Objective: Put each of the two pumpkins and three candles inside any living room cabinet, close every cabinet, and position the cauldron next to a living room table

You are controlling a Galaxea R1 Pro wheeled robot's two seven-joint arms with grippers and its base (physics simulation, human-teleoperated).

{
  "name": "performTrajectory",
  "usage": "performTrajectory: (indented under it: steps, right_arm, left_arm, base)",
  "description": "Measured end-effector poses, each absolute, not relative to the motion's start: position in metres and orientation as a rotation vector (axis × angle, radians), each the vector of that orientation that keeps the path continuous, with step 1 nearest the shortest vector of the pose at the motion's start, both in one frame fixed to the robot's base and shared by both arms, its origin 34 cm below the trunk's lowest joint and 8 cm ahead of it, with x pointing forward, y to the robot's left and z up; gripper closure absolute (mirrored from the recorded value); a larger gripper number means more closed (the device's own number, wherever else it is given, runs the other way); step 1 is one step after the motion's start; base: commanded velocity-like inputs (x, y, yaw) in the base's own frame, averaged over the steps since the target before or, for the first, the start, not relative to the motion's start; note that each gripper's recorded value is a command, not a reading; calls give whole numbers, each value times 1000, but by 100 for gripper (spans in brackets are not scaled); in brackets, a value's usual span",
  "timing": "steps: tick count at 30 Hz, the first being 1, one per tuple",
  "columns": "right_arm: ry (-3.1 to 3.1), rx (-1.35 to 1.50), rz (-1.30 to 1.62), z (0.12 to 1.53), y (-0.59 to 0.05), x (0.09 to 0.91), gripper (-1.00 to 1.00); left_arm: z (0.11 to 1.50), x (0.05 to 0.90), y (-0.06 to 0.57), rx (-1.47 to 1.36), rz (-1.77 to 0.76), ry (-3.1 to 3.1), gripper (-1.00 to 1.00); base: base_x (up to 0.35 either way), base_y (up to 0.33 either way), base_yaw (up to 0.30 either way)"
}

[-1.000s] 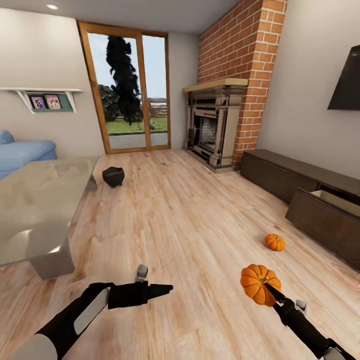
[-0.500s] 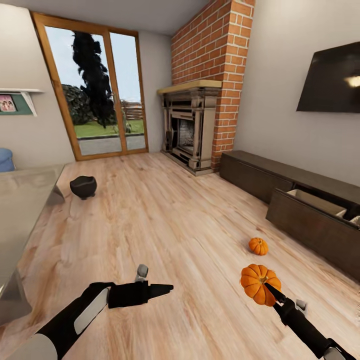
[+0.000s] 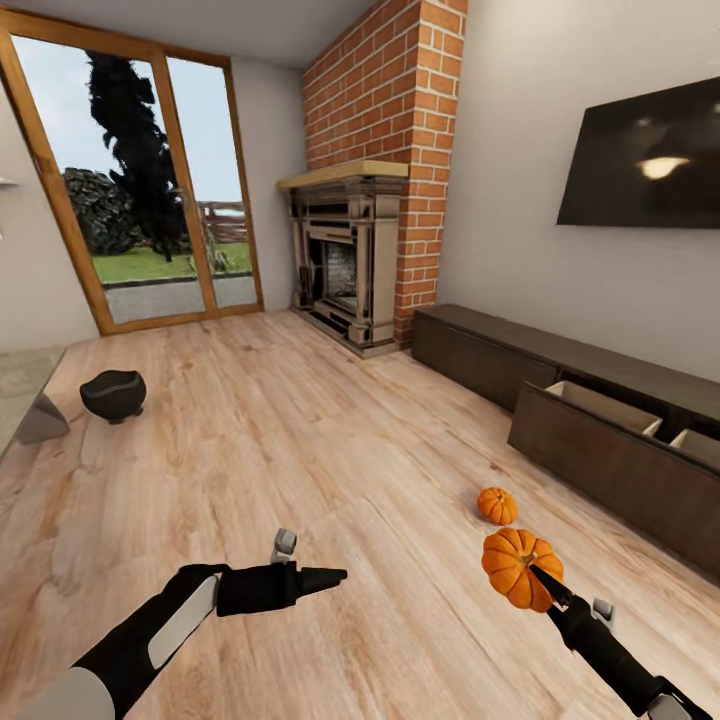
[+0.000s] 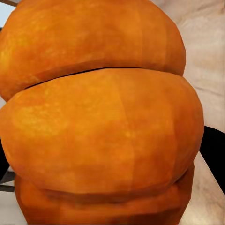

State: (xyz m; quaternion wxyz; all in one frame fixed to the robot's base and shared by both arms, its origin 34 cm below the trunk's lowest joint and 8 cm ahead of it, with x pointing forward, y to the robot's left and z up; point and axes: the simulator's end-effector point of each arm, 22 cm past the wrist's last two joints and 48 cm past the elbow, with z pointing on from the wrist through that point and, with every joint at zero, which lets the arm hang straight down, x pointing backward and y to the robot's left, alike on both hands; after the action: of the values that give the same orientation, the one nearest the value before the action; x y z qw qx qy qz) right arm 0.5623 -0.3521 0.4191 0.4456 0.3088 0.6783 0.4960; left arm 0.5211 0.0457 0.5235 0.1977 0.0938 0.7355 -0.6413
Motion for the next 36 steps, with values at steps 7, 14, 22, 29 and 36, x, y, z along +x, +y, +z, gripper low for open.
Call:
performTrajectory:
  steps: [7, 14, 22, 29, 36]
  right_arm:
    - [1677, 767, 1229, 420, -353, 562, 100]
    - [1667, 765, 1230, 424, -354, 563, 100]
    - [1659, 759, 1233, 428, -354, 564, 100]
    - [1653, 754, 1235, 432, -353, 565, 100]
    - [1646, 748, 1237, 435, -353, 565, 100]
  left_arm:
    - [525, 521, 46, 264, -1794, 2057, -100]
    - [528, 521, 45, 270, -1792, 2051, -100]
    - [532, 521, 45, 278, -1788, 2045, -100]
    - [535, 521, 45, 284, -1783, 2040, -100]
    - [538, 521, 46, 290, -1779, 2035, -100]
  base:
    - [228, 0, -83]
    - [149, 0, -204]
    - [21, 0, -220]
    - [2, 0, -222]
    - [0, 0, -222]
